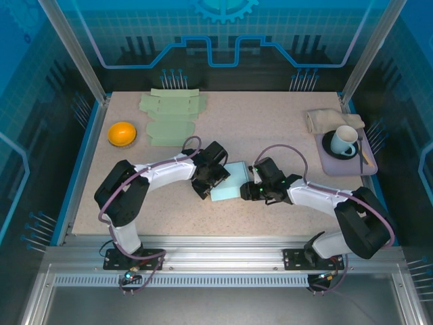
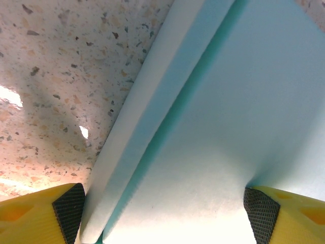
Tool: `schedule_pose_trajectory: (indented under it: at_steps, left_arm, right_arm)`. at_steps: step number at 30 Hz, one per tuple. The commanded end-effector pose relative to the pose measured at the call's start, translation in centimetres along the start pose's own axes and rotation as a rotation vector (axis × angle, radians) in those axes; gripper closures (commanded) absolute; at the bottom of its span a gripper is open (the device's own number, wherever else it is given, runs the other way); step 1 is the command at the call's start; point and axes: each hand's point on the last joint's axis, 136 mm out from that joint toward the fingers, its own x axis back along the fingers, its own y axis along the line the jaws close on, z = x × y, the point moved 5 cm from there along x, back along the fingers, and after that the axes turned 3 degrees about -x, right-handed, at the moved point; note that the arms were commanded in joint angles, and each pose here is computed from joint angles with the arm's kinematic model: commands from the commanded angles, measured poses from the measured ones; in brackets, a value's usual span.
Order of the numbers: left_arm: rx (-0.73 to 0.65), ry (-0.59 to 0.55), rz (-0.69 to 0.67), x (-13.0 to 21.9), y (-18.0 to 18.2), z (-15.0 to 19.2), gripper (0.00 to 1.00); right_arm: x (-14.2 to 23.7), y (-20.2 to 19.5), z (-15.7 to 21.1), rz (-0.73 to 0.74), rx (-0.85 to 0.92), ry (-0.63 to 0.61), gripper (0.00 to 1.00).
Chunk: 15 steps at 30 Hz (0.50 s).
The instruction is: Fold the paper box
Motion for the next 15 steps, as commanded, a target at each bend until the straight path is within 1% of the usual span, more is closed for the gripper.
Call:
schedule_pose_trajectory:
  at_steps: [1, 5, 15]
  left_arm:
    - [0.011, -0.023, -0.162, -1.39, 3.75, -0.25, 0.14]
    - [0.012, -0.022, -0.169, -1.44, 3.9, -0.33, 0.14]
    - [0.018, -0.021, -0.181, -1.67, 4.16, -0.55, 0.14]
  right_arm:
    - [-0.67, -0.43, 0.46, 0.017, 0.024, -0.005, 0.59]
    - [-0.87, -0.57, 0.48, 0.012, 0.035, -0.021, 0.6]
    - [-0.83, -0.22, 0.37, -0.006, 0.047, -0.017, 0.62]
